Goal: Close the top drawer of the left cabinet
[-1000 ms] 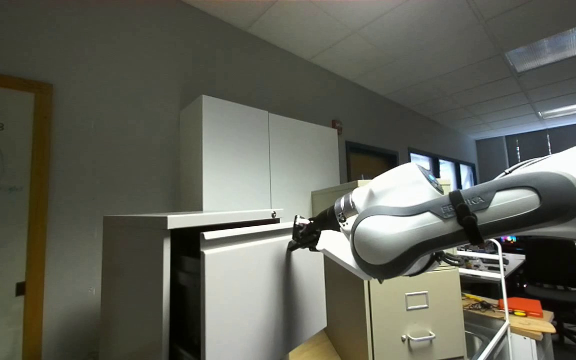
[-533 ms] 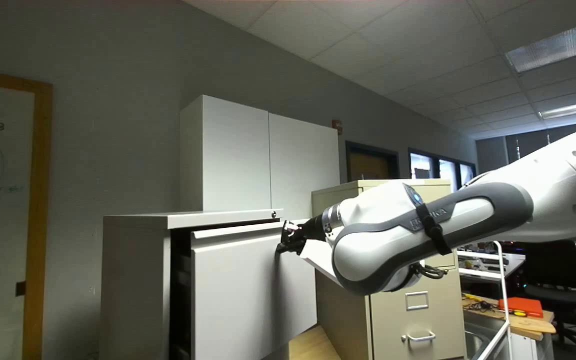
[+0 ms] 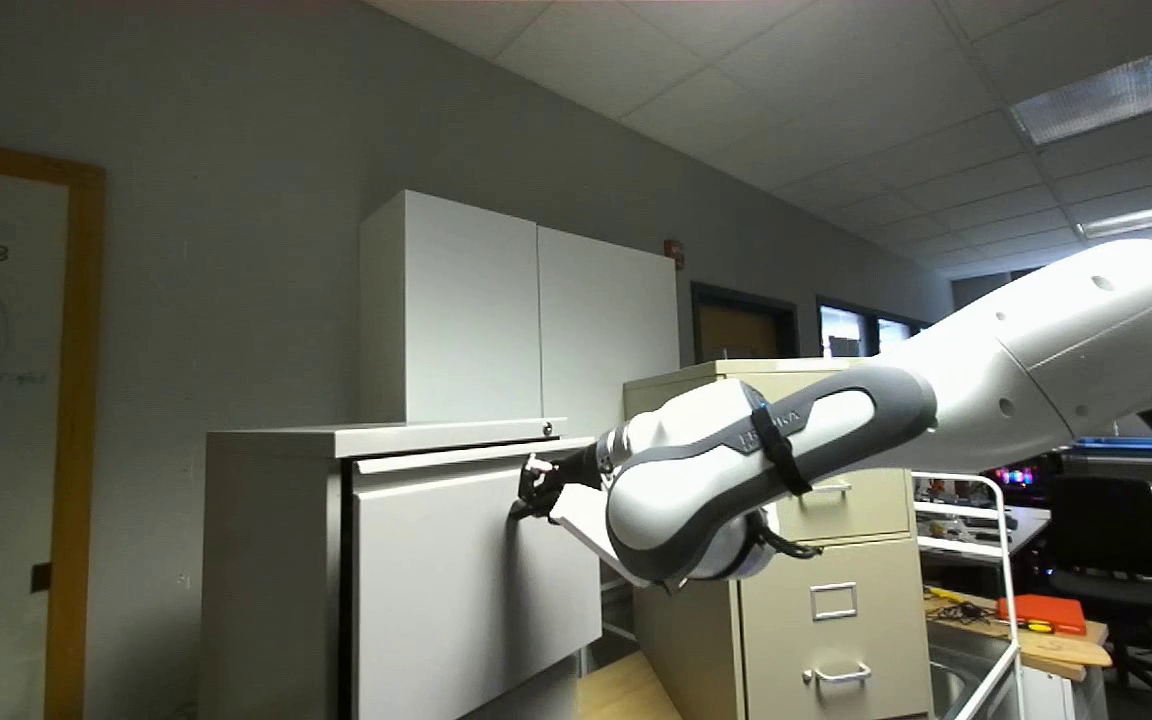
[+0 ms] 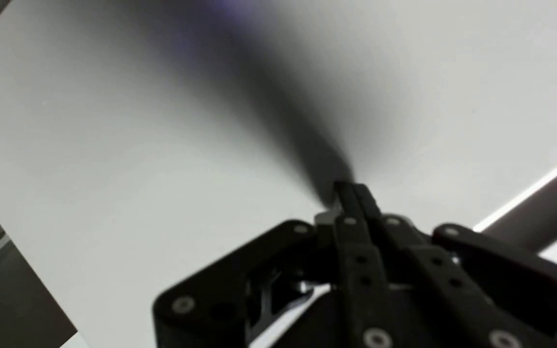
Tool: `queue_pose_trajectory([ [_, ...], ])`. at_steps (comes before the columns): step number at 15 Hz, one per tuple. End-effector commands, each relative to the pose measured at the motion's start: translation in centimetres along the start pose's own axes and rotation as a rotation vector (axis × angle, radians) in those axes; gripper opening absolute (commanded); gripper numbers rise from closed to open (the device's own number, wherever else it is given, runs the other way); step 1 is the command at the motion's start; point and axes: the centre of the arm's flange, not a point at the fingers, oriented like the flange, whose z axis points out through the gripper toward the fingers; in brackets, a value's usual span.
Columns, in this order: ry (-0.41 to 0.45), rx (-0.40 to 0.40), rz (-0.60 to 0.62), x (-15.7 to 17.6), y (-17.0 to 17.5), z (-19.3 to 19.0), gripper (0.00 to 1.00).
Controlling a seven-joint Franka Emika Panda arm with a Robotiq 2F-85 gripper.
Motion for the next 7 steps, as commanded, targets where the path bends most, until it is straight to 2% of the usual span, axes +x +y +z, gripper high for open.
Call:
queue_pose_trajectory([
  [1, -0.008, 0.033, 0.034, 2.1, -0.5, 3.4, 0.04],
  [7, -0.016, 0.033, 0.051, 2.8, -0.8, 5.6, 0.03],
])
